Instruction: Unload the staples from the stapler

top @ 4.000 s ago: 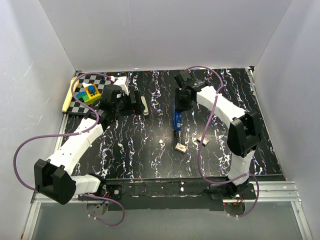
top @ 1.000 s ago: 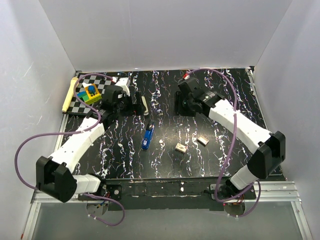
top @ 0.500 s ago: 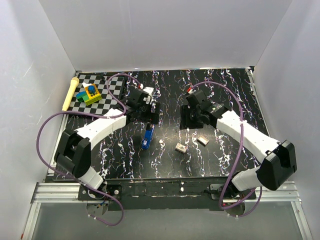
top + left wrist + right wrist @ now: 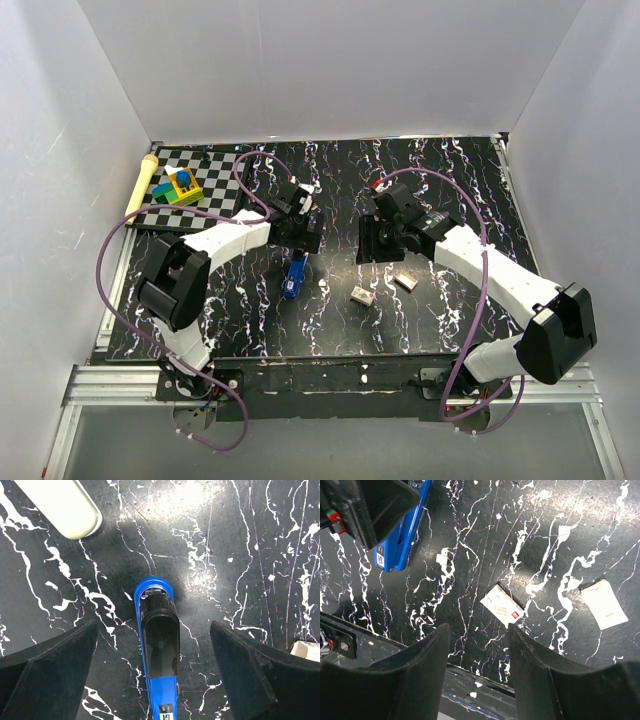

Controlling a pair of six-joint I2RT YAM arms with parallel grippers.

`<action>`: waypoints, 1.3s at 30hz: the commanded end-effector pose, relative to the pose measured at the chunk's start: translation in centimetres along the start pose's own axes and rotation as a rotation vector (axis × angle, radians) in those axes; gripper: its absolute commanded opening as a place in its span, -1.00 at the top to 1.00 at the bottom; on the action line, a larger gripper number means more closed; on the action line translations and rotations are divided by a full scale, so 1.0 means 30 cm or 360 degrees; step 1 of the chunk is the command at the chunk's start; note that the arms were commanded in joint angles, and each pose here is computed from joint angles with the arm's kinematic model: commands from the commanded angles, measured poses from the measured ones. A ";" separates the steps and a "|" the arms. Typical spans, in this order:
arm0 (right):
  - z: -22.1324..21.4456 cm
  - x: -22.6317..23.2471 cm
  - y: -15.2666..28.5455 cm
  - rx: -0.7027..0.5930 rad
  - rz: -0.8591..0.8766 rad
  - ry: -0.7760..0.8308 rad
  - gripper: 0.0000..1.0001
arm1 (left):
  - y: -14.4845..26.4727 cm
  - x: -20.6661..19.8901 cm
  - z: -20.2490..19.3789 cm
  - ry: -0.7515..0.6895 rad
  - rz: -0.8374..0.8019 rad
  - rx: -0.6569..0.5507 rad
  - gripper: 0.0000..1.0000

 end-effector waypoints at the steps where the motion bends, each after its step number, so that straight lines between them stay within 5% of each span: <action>1: -0.002 0.024 0.007 -0.0012 0.0088 0.0026 -0.15 | 0.003 -0.002 0.047 -0.0060 0.0005 -0.0037 -0.87; 6: -0.009 0.022 -0.003 0.0005 0.0089 0.0026 -0.15 | -0.014 -0.007 0.039 -0.0083 -0.0014 -0.0013 -0.58; 19: -0.022 0.022 -0.019 0.0041 0.0103 0.0025 -0.15 | -0.009 -0.012 0.018 -0.0208 0.0099 0.0025 -0.37; 28: -0.033 0.019 -0.022 0.0048 0.0113 0.0015 -0.14 | -0.012 -0.017 0.011 -0.0243 0.0121 0.0036 -0.01; 39: -0.032 0.023 -0.012 0.0040 0.0126 0.0021 -0.11 | 0.047 -0.024 0.037 -0.0240 0.0113 -0.0029 1.00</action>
Point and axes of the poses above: each gripper's point midway between its finger pads, its own y axis back along the fingers, its own x axis along the line the jaws close on, z = x × y, the point moved 2 cm from there along y, back along the fingers, and after that the axes turned 13 degrees about -y, right-handed, at the moved point
